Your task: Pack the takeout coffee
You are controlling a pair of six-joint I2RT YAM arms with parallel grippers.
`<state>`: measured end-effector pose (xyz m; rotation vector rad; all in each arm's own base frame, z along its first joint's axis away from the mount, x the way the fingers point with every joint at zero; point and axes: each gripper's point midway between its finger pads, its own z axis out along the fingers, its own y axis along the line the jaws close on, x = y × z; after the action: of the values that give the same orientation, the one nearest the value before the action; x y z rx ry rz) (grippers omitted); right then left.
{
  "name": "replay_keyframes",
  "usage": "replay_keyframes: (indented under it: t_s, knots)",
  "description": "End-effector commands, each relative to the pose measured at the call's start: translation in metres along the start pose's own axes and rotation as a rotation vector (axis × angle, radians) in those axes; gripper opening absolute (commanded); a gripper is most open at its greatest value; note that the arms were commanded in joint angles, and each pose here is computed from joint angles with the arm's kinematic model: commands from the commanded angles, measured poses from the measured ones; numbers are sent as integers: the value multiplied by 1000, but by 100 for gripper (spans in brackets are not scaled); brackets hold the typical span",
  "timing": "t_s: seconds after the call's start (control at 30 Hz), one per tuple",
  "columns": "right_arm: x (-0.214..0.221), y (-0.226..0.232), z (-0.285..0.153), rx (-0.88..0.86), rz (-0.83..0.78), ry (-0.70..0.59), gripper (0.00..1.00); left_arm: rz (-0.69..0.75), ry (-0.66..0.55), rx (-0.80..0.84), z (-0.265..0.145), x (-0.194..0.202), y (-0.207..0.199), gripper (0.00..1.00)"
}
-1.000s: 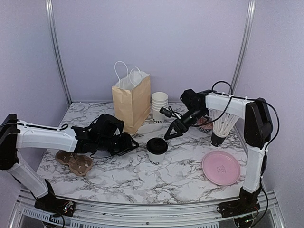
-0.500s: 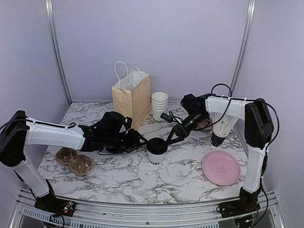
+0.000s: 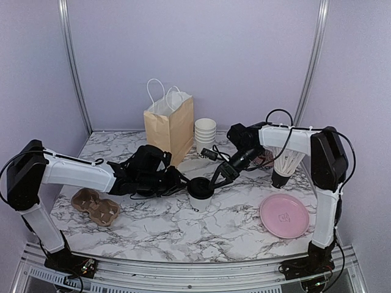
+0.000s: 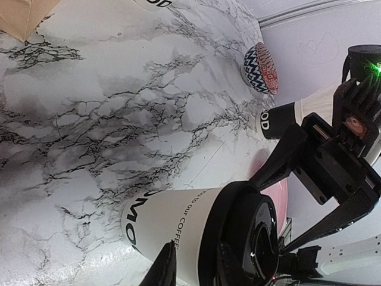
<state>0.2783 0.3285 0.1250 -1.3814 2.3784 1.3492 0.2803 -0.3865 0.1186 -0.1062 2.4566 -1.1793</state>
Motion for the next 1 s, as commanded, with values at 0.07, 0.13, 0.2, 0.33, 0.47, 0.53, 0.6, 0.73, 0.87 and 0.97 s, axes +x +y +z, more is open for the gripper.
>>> replay_keyframes:
  t_s: [0.07, 0.13, 0.2, 0.33, 0.47, 0.53, 0.6, 0.73, 0.87, 0.97]
  knots:
    - [27, -75, 30, 234, 140, 120, 53, -53, 175, -367, -1, 72, 133, 20]
    - [42, -88, 34, 255, 179, 153, 51, -123, 240, -410, -7, 95, 166, 19]
    - [43, -87, 34, 239, 181, 150, 49, -146, 283, -416, -7, 110, 178, 19]
    - [19, -60, 21, 179, 95, 82, 49, -37, 231, -359, -4, 90, 136, 21]
    - [-8, -14, -1, 82, -37, -5, 53, 65, 155, -257, -4, 60, 74, 22]
    - [-17, 0, -14, 84, -87, -32, 57, 85, 115, -194, -7, 46, 43, 22]
    - [-24, 10, -27, 103, -127, -55, 62, 99, 79, -140, -11, 34, 16, 24]
    - [-32, 24, -48, 150, -197, -87, 68, 118, 27, -60, -24, 19, -21, 29]
    - [-31, 36, -55, 197, -293, -83, 74, 149, -41, -28, -44, 4, -40, 39]
    - [-25, 53, -44, 240, -423, -29, 82, 170, -107, -45, -64, -9, -43, 43]
